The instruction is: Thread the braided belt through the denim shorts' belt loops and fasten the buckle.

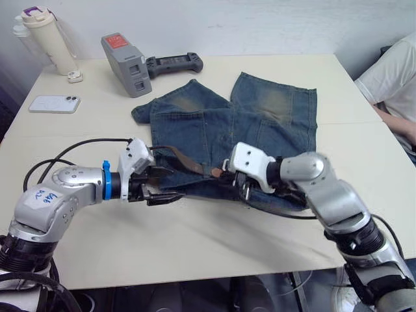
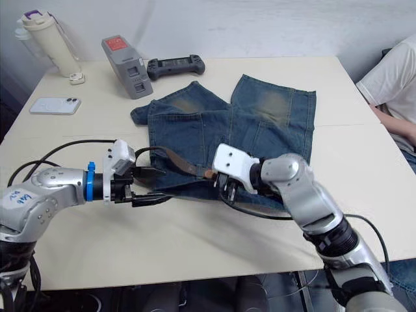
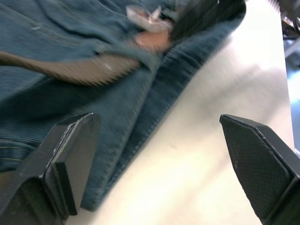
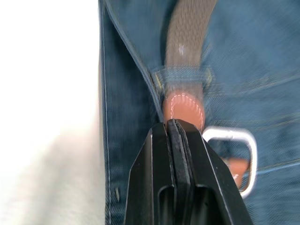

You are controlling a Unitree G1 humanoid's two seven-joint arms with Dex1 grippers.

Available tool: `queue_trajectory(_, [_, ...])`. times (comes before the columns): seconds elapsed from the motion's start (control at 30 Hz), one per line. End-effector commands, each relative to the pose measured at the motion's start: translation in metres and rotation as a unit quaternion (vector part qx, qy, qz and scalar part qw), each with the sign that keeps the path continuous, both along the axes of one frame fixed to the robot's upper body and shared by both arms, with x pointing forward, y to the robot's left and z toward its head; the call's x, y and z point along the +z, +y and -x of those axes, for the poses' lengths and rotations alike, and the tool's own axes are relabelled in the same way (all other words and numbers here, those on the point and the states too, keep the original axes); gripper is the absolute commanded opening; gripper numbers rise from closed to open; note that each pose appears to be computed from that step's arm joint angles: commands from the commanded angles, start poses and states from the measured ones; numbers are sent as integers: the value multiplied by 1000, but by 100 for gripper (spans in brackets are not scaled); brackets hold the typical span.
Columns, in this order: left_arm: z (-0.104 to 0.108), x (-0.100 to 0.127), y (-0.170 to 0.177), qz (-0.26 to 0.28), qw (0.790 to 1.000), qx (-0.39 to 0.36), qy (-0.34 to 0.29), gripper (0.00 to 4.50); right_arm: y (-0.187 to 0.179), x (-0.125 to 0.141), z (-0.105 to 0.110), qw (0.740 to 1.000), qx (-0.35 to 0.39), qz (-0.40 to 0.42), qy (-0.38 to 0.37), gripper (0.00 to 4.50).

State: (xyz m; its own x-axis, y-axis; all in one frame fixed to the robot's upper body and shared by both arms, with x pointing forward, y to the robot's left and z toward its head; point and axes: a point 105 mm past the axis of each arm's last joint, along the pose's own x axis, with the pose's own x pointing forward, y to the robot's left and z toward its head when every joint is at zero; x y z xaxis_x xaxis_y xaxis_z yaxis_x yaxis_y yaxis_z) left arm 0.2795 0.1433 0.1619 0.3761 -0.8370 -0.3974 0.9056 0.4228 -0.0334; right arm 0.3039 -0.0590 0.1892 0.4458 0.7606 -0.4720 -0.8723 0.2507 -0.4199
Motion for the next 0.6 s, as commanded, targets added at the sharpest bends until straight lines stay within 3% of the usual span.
queue_trajectory(0.03, [5,4,-6,0,1000,-20,-19,450,0,14,7,1000,8,-11,-2,2])
queue_trajectory(0.2, [-1,-2,-11,14,1000,-8,-21,450,-3,21,13,1000,19,0,6,2])
queue_trajectory(0.43, [-3,10,-10,66,998,-1,-5,450,-7,23,13,1000,12,5,4,2])
queue_trajectory(0.57, [-2,17,-4,67,998,-1,-6,450,-8,23,10,1000,11,2,-26,2])
queue_trajectory(0.6, [-2,18,-5,62,998,-7,-7,450,-7,14,8,999,14,12,-32,32])
